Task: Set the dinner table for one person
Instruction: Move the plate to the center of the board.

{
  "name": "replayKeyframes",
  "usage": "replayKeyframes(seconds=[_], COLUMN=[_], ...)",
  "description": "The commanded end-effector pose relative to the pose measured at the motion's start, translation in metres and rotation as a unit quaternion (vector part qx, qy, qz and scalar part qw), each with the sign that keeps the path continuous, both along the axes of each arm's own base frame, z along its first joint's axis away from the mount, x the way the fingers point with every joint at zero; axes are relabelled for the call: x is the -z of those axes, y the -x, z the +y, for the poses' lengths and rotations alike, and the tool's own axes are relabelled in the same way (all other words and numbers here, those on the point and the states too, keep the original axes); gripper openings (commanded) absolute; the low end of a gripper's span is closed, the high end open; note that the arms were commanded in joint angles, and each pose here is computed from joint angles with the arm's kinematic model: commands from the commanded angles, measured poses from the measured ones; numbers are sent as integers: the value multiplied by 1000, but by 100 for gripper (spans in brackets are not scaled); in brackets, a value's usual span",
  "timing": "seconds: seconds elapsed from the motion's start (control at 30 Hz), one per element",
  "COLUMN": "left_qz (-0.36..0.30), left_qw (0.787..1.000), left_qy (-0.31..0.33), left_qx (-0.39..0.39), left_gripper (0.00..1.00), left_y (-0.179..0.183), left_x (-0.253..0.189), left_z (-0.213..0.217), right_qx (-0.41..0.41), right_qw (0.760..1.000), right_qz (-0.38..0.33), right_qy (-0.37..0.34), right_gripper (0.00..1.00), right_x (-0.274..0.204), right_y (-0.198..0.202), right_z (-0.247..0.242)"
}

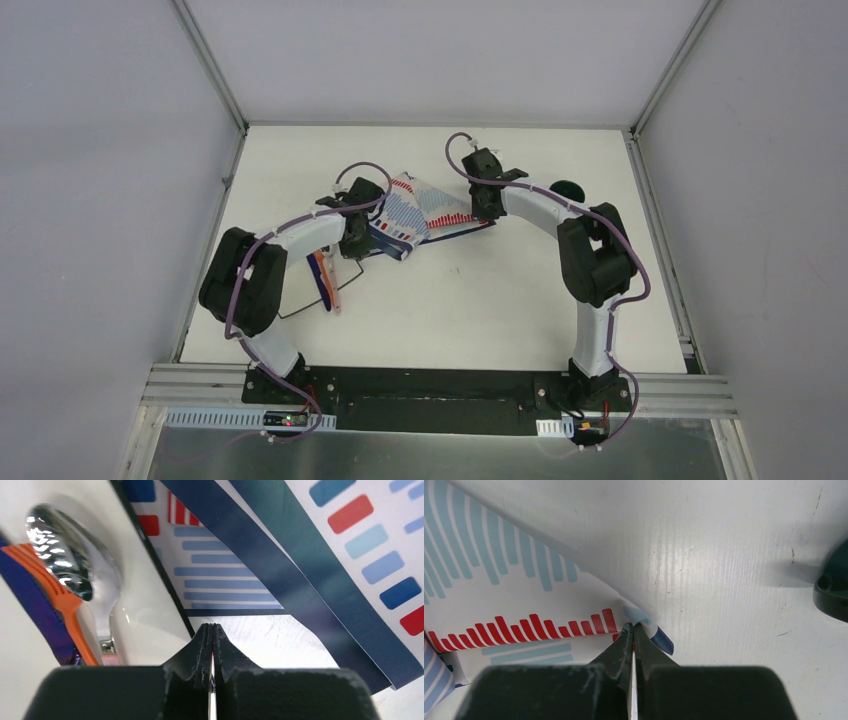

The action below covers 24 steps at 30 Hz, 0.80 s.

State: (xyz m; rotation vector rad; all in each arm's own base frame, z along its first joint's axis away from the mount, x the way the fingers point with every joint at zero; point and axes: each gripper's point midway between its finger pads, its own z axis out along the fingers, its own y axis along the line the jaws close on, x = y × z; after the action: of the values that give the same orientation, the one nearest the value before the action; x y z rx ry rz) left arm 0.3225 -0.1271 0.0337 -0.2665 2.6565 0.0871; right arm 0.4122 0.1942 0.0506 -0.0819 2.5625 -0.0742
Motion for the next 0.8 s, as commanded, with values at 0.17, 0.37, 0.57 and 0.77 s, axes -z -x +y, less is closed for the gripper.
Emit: replayKeyframes(seconds=[0.17, 0.37, 0.57, 0.77], left_qz=[-19, -15, -36, -67], left_qw=[999, 999, 999, 996], left_qy=[-7, -10, 16, 63], left_qx=[-39, -50, -36, -8], left_gripper=[0, 0, 0, 0], left_y=[13, 16, 8, 0], left_x=[-18, -16, -35, -68], left_z=[38, 48, 37, 12], right_qx=[-2, -3, -3, -5], right_qw=[1000, 1000, 1000, 1000], right_qz=[-27, -27, -25, -23], right_qy=[-5, -6, -7, -8], right_gripper=[0, 0, 0, 0], right_x=[-18, -19, -16, -14], right_y=[-5, -5, -4, -4], right_z=[1, 2, 2, 4])
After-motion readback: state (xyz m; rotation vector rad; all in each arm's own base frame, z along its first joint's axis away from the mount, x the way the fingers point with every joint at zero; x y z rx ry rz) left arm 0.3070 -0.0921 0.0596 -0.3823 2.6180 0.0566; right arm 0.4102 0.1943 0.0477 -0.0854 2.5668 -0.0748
